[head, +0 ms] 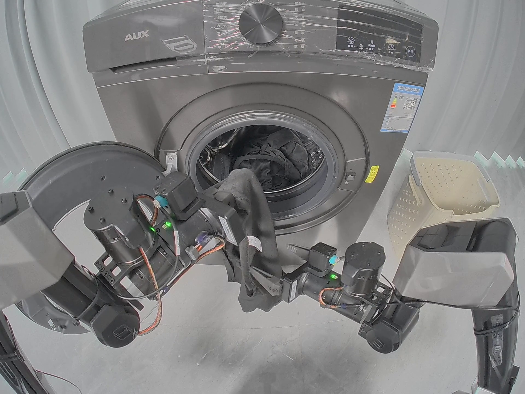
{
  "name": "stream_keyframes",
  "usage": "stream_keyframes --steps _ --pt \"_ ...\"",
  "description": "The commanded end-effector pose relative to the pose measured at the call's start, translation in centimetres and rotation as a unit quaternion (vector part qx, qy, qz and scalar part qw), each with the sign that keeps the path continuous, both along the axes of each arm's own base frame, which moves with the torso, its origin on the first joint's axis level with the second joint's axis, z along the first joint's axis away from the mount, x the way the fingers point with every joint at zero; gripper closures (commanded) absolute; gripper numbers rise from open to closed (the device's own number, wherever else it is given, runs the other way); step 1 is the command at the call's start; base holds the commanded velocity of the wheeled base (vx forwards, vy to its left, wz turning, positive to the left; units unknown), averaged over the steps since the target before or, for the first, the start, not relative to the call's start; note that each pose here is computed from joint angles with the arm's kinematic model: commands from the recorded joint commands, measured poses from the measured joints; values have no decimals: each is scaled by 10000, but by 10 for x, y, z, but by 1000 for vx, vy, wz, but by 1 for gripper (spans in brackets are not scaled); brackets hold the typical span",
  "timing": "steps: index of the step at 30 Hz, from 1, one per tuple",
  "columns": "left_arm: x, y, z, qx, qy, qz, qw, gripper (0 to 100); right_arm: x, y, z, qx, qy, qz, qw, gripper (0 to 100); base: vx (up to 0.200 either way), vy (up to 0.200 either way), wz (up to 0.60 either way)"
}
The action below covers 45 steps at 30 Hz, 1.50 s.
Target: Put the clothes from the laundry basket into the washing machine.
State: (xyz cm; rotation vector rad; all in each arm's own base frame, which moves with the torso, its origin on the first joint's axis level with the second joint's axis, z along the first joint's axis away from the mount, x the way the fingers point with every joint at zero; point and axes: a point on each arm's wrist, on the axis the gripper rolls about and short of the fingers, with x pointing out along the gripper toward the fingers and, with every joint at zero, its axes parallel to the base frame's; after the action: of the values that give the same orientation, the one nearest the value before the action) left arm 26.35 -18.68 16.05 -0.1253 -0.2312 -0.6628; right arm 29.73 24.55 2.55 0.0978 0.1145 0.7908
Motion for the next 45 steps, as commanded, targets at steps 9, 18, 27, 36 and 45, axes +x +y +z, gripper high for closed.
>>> stream_keyframes --steps 9,18,27,36,45 --pt "-4 -3 3 -14 -55 -64 10000 100 41 46 -21 320 -395 -47 9987 0 0 0 0" --pt "-4 -3 4 -26 -75 -71 9999 100 58 51 -40 295 -386 -246 9985 0 0 0 0" --pt "-2 2 -1 32 6 5 10000 100 62 50 -32 437 -504 -492 9966 100 0 0 0" --pt "5 29 -41 566 632 365 9957 100 64 9 38 745 -843 -945 9891 100 0 0 0" --pt "-5 29 -90 1329 1317 12 9823 100 60 3 74 955 -1074 -1093 9836 100 0 0 0"
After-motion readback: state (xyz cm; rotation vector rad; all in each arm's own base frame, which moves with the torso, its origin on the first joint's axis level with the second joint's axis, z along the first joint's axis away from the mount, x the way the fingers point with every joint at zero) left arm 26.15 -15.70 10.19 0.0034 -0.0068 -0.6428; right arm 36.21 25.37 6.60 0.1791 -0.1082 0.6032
